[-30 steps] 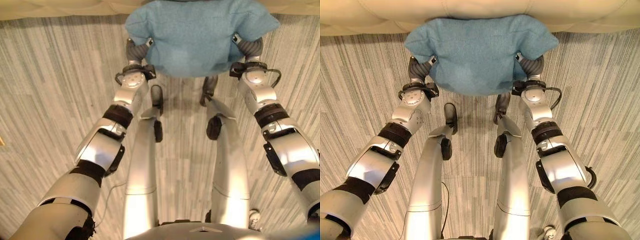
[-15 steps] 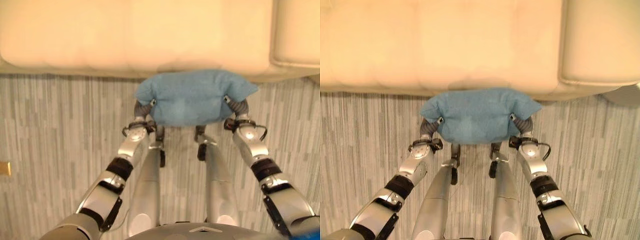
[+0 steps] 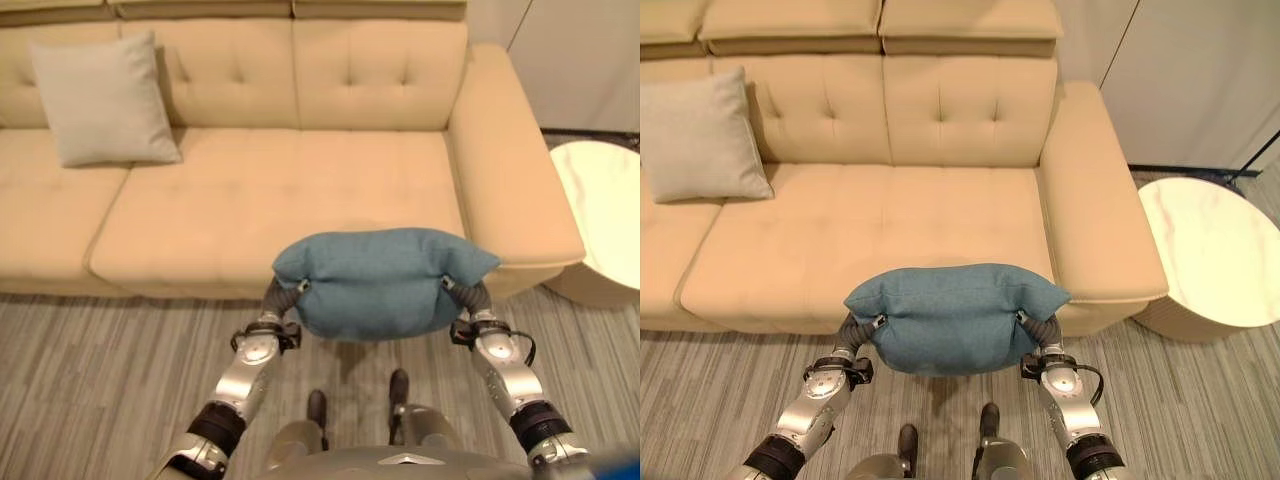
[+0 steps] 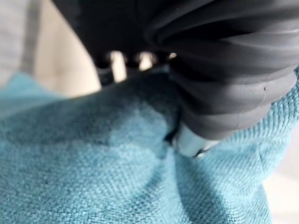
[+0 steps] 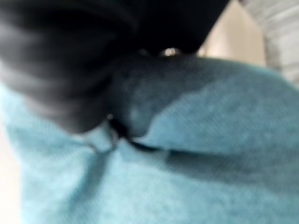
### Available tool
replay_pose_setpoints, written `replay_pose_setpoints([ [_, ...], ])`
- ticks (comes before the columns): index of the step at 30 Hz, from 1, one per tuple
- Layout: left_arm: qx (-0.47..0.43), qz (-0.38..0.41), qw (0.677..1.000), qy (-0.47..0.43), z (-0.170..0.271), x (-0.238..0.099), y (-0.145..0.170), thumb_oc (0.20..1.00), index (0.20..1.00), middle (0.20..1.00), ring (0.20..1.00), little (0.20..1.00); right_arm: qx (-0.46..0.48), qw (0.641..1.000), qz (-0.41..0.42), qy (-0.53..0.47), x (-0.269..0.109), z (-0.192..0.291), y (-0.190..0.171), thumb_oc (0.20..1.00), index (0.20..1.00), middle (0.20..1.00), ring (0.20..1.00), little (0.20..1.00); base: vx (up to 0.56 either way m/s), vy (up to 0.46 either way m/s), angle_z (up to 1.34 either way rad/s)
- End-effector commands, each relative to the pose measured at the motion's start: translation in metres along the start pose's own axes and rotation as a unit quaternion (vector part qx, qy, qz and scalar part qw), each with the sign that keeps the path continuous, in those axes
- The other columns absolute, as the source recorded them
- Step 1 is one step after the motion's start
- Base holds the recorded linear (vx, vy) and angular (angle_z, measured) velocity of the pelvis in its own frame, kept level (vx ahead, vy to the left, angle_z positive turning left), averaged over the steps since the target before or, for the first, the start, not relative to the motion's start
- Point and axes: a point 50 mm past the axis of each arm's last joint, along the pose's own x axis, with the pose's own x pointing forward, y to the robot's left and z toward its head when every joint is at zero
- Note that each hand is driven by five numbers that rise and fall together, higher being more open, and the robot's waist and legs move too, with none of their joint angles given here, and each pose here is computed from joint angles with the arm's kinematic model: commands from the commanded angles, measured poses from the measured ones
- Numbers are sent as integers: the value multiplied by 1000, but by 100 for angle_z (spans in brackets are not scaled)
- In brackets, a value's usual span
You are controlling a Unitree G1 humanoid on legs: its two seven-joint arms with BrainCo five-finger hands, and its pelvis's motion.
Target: Pick up all the scattered cushions and arrange them neatly on the sofa.
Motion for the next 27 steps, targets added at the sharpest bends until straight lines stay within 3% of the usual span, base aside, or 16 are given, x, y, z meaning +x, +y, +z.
replay_pose_setpoints([
  [1, 11, -8, 998, -68, 27, 3, 6, 200, 200, 200, 200, 200, -2, 997, -15, -70, 5, 28, -14, 200, 200, 200, 200, 200, 142, 109, -7],
  [13, 2, 11, 997, -72, 31, 3, 12, 200, 200, 200, 200, 200, -13, 996, -18, -86, 5, 36, -16, 200, 200, 200, 200, 200, 77, 105, -12],
  [21, 4, -34, 998, -55, 23, 5, -9, 200, 200, 200, 200, 200, -6, 994, -57, -93, -5, 35, -38, 200, 200, 200, 200, 200, 165, -187, 143],
  [27, -5, -12, 998, -59, 25, -1, 2, 200, 200, 200, 200, 200, -12, 994, -28, -100, -1, 40, -19, 200, 200, 200, 200, 200, 290, 167, -86],
])
